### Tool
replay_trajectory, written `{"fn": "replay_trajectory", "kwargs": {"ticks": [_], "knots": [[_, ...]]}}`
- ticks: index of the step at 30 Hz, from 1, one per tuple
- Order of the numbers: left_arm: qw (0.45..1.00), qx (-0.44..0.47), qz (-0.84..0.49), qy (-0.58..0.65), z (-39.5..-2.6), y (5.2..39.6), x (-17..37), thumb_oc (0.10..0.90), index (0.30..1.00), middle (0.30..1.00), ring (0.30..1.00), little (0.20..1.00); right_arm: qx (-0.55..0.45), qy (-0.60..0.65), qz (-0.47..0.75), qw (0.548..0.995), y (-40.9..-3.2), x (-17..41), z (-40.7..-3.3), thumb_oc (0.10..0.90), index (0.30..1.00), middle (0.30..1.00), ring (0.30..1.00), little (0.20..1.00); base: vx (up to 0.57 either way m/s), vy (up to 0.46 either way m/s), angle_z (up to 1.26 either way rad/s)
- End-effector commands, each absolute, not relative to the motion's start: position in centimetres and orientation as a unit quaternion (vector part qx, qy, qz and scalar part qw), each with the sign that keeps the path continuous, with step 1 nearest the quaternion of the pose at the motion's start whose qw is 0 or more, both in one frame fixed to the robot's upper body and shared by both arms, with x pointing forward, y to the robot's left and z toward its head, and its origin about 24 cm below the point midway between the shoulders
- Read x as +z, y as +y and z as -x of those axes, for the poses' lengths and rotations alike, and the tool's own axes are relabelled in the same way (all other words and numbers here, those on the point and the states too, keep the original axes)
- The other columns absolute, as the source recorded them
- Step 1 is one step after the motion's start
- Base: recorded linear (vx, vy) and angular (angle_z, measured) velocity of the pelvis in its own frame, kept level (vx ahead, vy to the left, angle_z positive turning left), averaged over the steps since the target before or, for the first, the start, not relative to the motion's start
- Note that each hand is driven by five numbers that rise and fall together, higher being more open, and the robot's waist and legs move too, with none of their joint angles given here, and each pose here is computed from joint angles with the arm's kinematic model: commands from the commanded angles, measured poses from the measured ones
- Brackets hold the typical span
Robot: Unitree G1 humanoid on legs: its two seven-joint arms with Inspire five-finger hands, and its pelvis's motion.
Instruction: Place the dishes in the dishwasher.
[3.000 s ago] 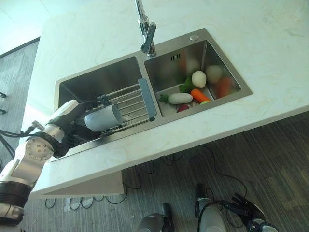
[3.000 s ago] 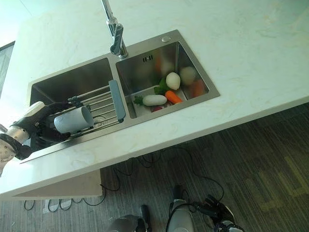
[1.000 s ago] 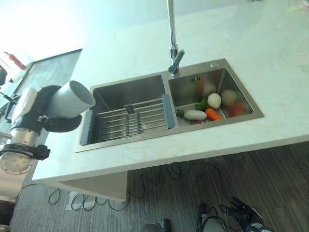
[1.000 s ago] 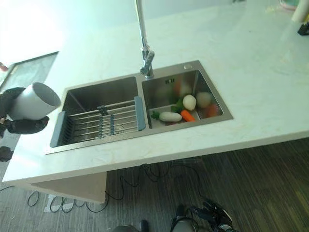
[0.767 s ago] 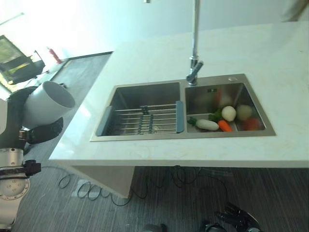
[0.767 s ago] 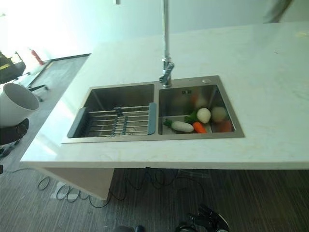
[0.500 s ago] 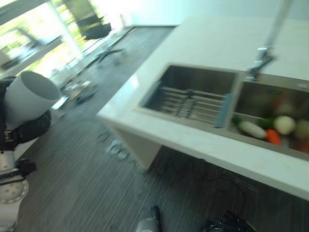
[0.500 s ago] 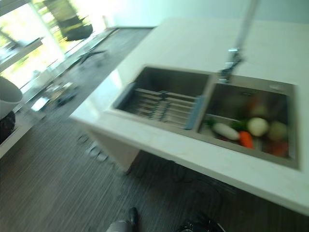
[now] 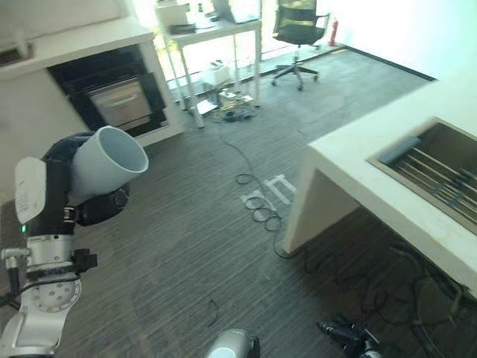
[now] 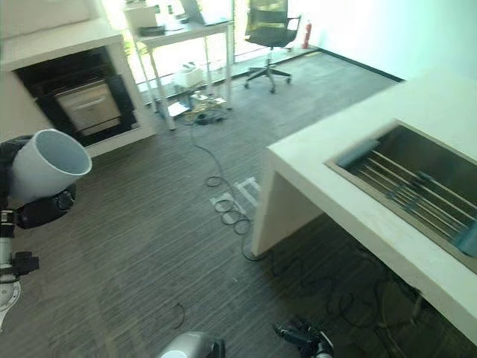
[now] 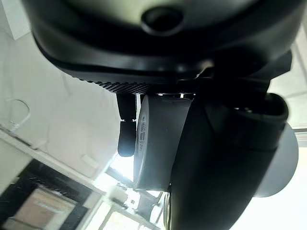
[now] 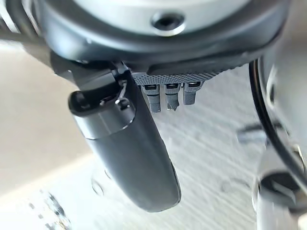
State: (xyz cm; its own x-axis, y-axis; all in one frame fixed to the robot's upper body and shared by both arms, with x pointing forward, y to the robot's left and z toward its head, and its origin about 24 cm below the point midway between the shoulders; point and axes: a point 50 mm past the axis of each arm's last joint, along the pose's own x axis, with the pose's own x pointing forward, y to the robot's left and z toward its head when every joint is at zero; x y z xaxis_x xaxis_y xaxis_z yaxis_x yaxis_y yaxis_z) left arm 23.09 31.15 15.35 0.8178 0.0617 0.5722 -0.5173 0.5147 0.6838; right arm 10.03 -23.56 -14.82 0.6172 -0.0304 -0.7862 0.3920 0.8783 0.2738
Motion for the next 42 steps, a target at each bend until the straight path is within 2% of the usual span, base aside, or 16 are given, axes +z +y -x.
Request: {"fn": "replay_trajectory", "kwargs": {"ticks": [1, 10, 13, 21, 27, 34, 42], "knots": [[0.770, 0.183, -0.475, -0.384, -23.8, 29.7, 22.3, 0.400, 0.300, 0.300, 0.300, 0.300, -0.086, 0.383, -0.181, 0.902, -25.3, -13.4, -12.2, 0.800, 0.900, 0.900, 0.900, 0.900, 0.08, 0.092, 1.41], [0.733, 0.182, -0.520, -0.399, -24.2, 29.0, 22.4, 0.400, 0.300, 0.300, 0.300, 0.300, -0.107, 0.394, -0.207, 0.889, -26.8, -13.2, -12.8, 0.800, 0.900, 0.900, 0.900, 0.900, 0.25, 0.013, 0.26], [0.735, 0.185, -0.512, -0.405, -24.7, 28.2, 22.6, 0.400, 0.300, 0.300, 0.300, 0.300, -0.125, 0.409, -0.212, 0.879, -26.9, -13.6, -12.0, 0.800, 0.900, 0.900, 0.900, 0.900, 0.46, -0.045, 0.28], [0.751, 0.189, -0.484, -0.409, -25.0, 27.7, 23.6, 0.400, 0.300, 0.300, 0.300, 0.300, -0.130, 0.410, -0.168, 0.887, -28.7, -13.0, -12.0, 0.800, 0.900, 0.900, 0.900, 0.900, 0.29, 0.018, 0.17], [0.760, 0.190, -0.472, -0.405, -25.0, 27.5, 23.1, 0.400, 0.300, 0.300, 0.300, 0.300, -0.158, 0.429, -0.163, 0.874, -28.9, -13.3, -11.6, 0.800, 0.900, 0.900, 0.900, 0.900, 0.39, 0.305, 0.06], [0.761, 0.197, -0.476, -0.394, -24.3, 28.2, 22.1, 0.400, 0.300, 0.300, 0.300, 0.300, -0.175, 0.437, -0.153, 0.869, -29.2, -13.5, -10.6, 0.800, 0.900, 0.900, 0.900, 0.900, 0.31, 0.365, -0.64], [0.743, 0.177, -0.501, -0.407, -25.3, 27.5, 23.5, 0.400, 0.300, 0.300, 0.300, 0.300, -0.149, 0.432, -0.180, 0.871, -25.9, -14.4, -10.3, 0.800, 0.900, 0.900, 0.900, 0.900, 0.26, 0.372, 0.14]]}}
